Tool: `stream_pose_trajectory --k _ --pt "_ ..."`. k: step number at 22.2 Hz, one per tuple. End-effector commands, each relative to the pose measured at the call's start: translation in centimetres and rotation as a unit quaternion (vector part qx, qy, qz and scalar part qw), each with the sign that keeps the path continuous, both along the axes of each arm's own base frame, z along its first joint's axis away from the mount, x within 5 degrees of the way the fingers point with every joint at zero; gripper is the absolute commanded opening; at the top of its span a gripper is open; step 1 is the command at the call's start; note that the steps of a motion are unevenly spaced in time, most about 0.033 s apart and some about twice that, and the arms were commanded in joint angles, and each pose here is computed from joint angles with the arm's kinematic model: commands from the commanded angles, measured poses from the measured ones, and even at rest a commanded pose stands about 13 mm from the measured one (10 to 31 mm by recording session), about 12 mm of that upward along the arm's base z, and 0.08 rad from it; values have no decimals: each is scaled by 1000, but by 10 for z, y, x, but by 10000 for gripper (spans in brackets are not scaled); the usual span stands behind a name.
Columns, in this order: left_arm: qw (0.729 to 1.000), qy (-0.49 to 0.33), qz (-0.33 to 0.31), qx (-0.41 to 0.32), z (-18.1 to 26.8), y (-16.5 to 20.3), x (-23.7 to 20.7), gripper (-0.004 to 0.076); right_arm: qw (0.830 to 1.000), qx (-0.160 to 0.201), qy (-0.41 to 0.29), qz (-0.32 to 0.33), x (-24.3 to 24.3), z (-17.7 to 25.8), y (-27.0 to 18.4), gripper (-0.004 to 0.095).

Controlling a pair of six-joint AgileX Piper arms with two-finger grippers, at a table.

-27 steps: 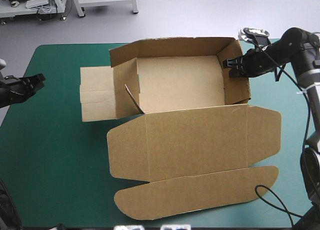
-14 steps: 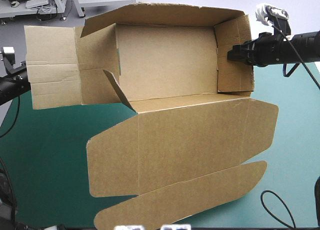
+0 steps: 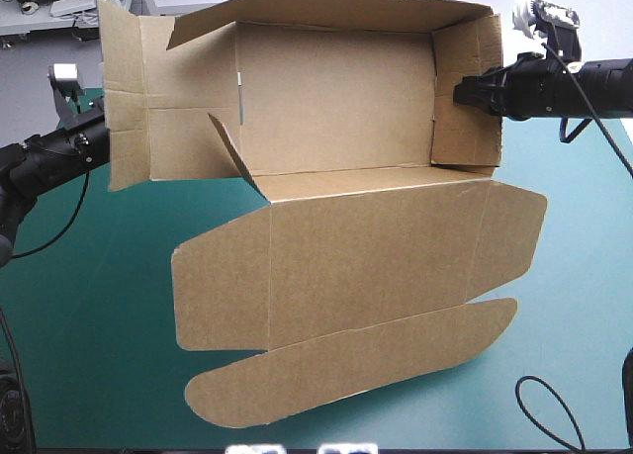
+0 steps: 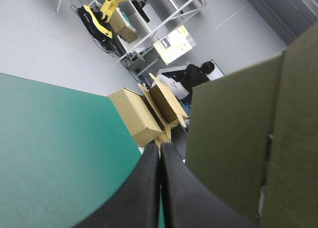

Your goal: Fold the box

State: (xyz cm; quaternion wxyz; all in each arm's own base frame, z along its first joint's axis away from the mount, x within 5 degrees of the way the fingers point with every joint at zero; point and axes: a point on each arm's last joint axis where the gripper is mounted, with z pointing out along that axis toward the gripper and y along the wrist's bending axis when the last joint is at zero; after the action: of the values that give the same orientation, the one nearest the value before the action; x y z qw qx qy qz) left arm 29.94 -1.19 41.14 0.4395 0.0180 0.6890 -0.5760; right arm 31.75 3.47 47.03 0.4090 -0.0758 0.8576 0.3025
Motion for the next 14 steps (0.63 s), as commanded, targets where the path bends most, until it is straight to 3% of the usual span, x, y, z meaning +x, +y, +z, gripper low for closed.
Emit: stream_pose_trajectory --k 1,10,14 --pt "995 -69 -61 -42 39 -16 -25 -9 998 29 -59 -16 -12 27 0 -14" --pt "988 -105 -111 -34 71 -43 -40 -9 998 20 -57 -36 3 17 -4 -14" --pt "989 -84 -123 17 66 -51 -43 -9 998 0 -48 -47 15 7 -8 -14"
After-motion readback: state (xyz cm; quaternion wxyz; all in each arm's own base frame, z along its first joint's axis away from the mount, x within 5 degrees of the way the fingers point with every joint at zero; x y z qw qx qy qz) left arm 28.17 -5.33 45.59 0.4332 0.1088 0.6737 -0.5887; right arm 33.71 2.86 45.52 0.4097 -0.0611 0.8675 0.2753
